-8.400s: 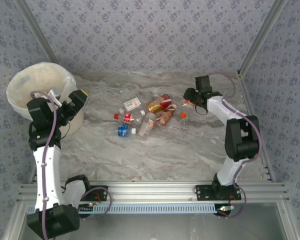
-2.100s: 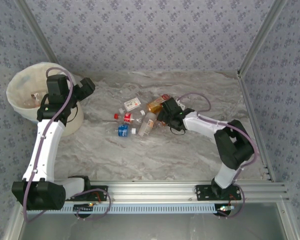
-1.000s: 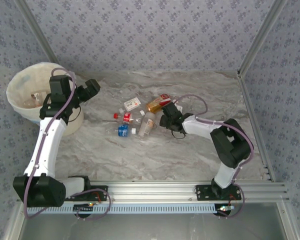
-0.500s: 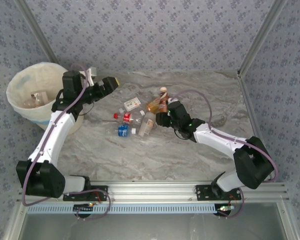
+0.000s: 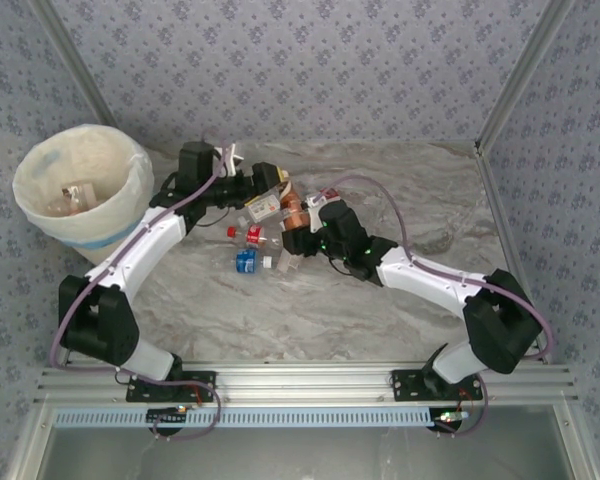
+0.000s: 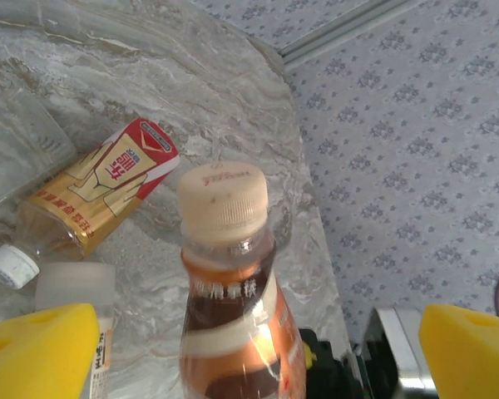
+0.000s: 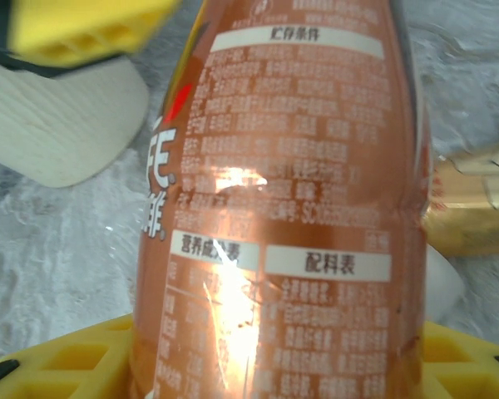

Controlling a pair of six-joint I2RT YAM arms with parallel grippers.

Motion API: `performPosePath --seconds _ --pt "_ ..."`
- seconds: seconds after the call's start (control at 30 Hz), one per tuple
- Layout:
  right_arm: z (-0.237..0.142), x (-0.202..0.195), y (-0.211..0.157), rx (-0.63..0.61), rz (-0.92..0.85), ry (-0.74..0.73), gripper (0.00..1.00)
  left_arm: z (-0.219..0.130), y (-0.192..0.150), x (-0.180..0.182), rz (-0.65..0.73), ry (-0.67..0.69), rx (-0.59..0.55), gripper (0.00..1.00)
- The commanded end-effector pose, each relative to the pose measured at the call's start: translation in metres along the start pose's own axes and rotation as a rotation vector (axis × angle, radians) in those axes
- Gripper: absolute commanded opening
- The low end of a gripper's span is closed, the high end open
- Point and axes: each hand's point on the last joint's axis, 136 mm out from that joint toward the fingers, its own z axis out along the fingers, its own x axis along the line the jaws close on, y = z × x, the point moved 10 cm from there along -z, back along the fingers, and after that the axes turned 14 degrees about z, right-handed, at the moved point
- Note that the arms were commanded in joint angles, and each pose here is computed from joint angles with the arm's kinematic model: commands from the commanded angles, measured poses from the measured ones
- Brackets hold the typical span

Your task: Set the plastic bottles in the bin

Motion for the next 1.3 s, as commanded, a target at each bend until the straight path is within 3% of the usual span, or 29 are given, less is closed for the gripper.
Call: performPosePath --seconds 0.0,0.23,0.43,0.57,0.8,0.9,1.07,1.27 --pt "0.004 0.023 0.013 -0.024 -0.056 0.085 0.42 0.001 0.010 -0.008 0.040 0.044 -0.026 0.97" --pt "0.012 0.037 0.015 -0.013 -0.078 0.137 0.43 0.009 0.008 -0.004 0.052 0.102 -0.014 0.89" --pt "0.014 0.047 0.015 0.006 -0.097 0.175 0.44 0.010 0.010 0.001 0.055 0.149 -0.049 0.72" --pt "0.014 0.050 0.013 0.019 -0.102 0.195 0.44 0.009 0.011 0.002 0.064 0.164 -0.066 0.51" --pt "0.012 0.054 0.013 0.032 -0.108 0.218 0.49 0.009 0.011 0.001 0.047 0.152 -0.069 0.27" --pt "0.009 0.054 0.014 0.030 -0.110 0.206 0.56 0.008 0.011 0.000 0.045 0.154 -0.068 0.08" --pt "-0.007 0.051 0.015 0.023 -0.108 0.151 0.72 0.002 0.009 -0.002 0.060 0.178 -0.069 0.00" --pt "-0.036 0.039 0.017 -0.053 -0.109 0.059 0.96 -0.005 0.008 -0.002 0.085 0.211 -0.081 0.00"
